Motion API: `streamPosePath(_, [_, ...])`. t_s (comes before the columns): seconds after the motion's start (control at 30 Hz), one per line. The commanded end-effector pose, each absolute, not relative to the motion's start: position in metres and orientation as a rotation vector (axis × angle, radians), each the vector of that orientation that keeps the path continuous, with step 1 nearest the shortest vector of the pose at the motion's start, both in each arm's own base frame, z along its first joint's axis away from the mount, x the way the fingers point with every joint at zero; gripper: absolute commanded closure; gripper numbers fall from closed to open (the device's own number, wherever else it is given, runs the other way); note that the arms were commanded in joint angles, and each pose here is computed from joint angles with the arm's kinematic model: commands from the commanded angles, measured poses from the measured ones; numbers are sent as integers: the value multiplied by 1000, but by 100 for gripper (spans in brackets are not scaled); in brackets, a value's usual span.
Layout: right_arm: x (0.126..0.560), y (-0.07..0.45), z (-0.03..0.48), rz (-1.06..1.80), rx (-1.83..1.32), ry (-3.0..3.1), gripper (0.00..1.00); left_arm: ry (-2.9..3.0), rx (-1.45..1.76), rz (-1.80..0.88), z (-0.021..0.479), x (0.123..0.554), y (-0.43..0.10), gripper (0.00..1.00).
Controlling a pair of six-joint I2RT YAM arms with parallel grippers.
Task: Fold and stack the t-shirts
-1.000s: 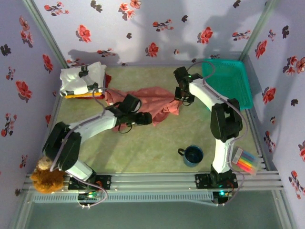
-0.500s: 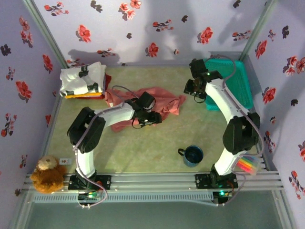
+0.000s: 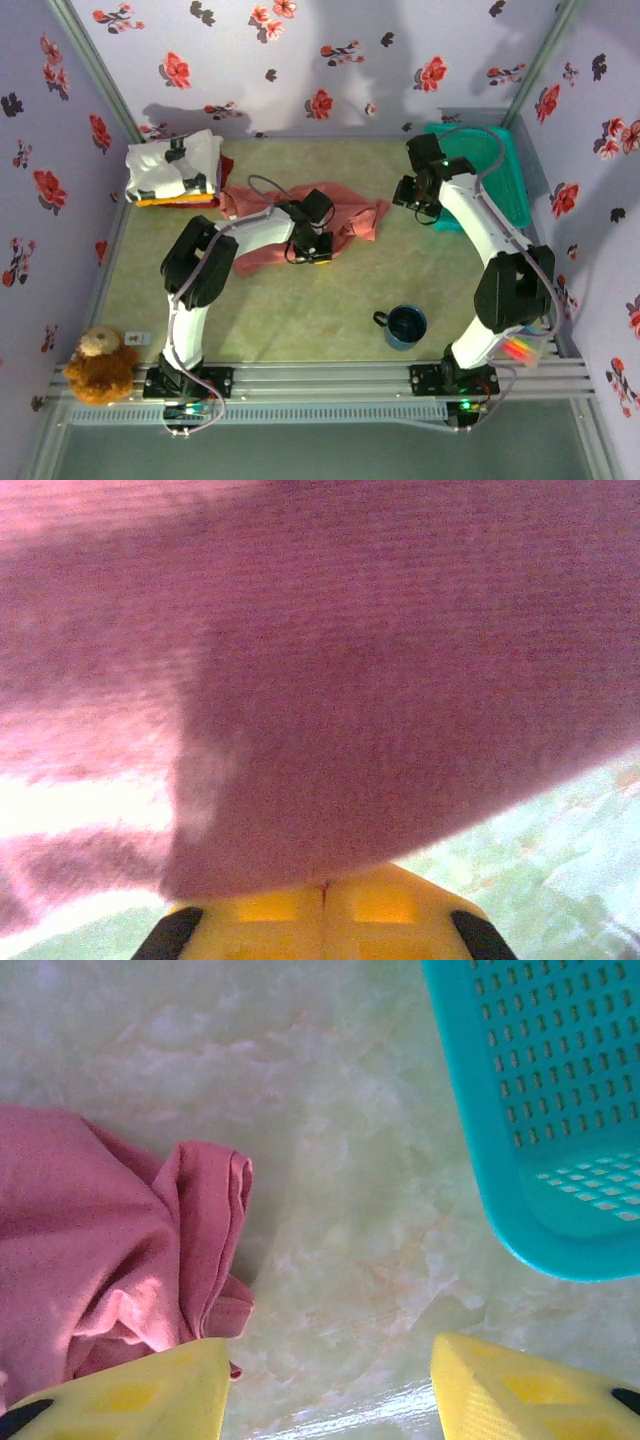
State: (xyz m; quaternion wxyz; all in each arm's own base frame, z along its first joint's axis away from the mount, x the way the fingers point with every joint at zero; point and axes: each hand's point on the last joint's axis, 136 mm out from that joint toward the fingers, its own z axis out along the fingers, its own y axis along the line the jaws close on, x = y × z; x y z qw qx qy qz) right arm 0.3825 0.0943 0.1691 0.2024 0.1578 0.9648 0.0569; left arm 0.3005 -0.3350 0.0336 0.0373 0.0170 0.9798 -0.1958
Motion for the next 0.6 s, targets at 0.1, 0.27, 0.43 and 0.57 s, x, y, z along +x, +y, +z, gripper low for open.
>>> streamPosePath(0.1, [377, 104, 198, 299, 373, 2611, 39, 2755, 75, -644, 179, 328, -310, 100])
streamPosePath(0.27, [374, 138, 227, 486, 186, 2543, 36, 2650, 114, -689, 265, 348, -276, 100])
streamPosePath(0.43, [366, 184, 264, 606, -57, 2390, 34, 2685, 147, -881, 292, 361, -287, 100])
streamPosePath(0.57, [361, 191, 275, 642, -61, 2317, 34, 2692, 175, -974, 303, 368, -302, 100])
